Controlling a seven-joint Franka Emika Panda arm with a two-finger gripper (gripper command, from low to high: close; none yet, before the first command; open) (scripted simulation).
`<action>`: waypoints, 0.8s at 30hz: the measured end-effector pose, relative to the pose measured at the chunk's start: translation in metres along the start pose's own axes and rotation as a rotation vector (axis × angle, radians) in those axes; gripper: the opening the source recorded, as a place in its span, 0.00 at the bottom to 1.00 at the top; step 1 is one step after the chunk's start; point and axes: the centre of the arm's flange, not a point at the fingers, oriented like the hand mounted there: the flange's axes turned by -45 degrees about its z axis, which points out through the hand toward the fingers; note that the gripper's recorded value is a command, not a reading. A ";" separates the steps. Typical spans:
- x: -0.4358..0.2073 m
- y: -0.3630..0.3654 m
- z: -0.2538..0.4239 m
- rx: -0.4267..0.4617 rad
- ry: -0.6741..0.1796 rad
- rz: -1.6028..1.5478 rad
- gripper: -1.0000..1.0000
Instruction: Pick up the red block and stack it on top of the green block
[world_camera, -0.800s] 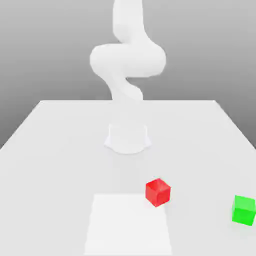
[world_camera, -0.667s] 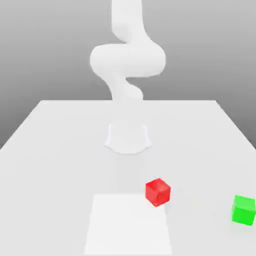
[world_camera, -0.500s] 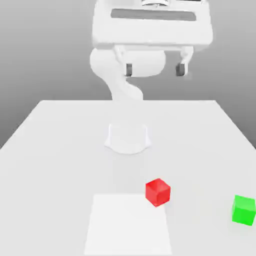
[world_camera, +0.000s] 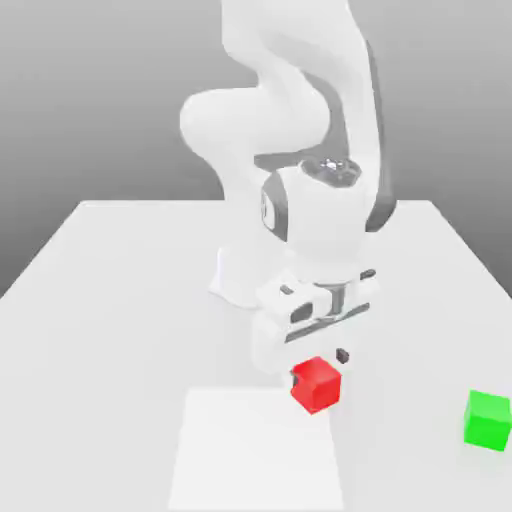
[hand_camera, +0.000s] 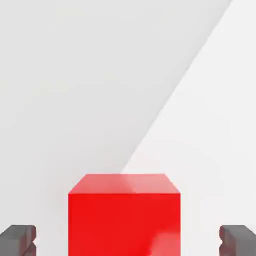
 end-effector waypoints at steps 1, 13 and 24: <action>0.000 0.000 0.000 0.000 0.000 0.000 0.00; 0.001 0.000 -0.041 0.000 -0.001 -0.001 0.00; 0.113 -0.092 -0.085 -0.006 -0.003 -0.483 0.00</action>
